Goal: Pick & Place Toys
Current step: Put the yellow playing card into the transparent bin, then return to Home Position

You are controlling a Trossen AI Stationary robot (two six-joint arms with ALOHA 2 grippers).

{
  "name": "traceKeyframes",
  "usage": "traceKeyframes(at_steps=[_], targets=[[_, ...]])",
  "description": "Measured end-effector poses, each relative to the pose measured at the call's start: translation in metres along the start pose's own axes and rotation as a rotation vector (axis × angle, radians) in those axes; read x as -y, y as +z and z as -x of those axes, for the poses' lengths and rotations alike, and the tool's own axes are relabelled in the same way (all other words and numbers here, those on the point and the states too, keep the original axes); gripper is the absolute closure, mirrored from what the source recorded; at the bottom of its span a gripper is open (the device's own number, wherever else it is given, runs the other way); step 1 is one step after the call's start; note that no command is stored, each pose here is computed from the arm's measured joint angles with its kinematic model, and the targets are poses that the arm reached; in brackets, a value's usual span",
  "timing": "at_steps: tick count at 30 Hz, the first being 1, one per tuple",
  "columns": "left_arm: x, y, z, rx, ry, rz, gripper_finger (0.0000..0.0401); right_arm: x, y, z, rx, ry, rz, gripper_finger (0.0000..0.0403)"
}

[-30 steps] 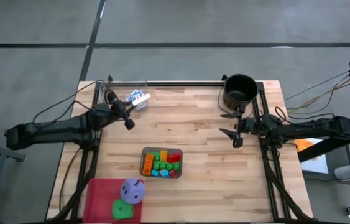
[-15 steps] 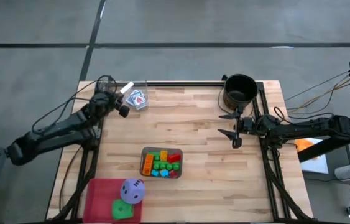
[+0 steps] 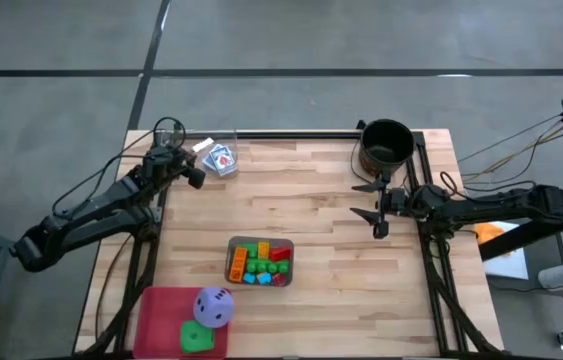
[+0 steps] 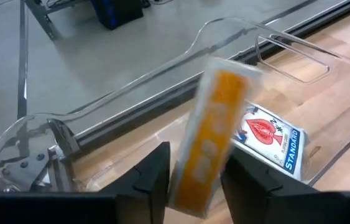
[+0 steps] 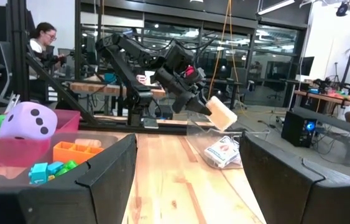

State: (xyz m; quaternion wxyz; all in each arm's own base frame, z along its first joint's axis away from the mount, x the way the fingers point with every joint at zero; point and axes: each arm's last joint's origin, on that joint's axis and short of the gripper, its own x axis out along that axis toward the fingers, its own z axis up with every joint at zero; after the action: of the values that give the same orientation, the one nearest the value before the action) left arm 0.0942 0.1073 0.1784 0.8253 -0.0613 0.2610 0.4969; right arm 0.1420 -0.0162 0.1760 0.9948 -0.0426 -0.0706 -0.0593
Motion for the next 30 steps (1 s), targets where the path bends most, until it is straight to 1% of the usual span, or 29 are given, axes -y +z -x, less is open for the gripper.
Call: traceKeyframes(at_steps=[6,11,13,16,18,23,27,30], targets=[[0.0,0.0,0.0,0.0,0.001,0.0,0.0238,0.0,0.0,0.0,-0.002,0.0,0.0,0.0121],[0.0,0.002,0.001,0.005,-0.004,-0.013,0.0196,0.0,0.0,0.0,-0.003,0.0,0.0,0.0121],[0.0,0.004,0.001,0.025,-0.027,-0.032,0.0179,0.0,0.0,0.0,-0.003,0.0,0.0,0.0121],[0.003,0.009,0.003,0.08,-0.113,-0.042,0.0158,0.0,0.0,0.0,-0.003,0.0,0.0,0.0121],[0.004,0.013,0.005,0.125,-0.196,-0.038,0.0148,0.0,-0.001,0.0,-0.004,0.0,0.0,0.0121],[0.008,0.02,0.018,0.243,-0.415,-0.025,0.0142,0.0,-0.002,-0.001,-0.014,0.001,0.0,0.0121],[0.006,0.024,0.032,0.317,-0.513,0.035,0.0142,0.0,-0.002,-0.001,-0.013,0.001,0.0,0.0121],[0.006,0.022,0.043,0.349,-0.581,0.054,0.0141,0.0,-0.002,-0.001,-0.012,0.0,0.0,0.0121]])
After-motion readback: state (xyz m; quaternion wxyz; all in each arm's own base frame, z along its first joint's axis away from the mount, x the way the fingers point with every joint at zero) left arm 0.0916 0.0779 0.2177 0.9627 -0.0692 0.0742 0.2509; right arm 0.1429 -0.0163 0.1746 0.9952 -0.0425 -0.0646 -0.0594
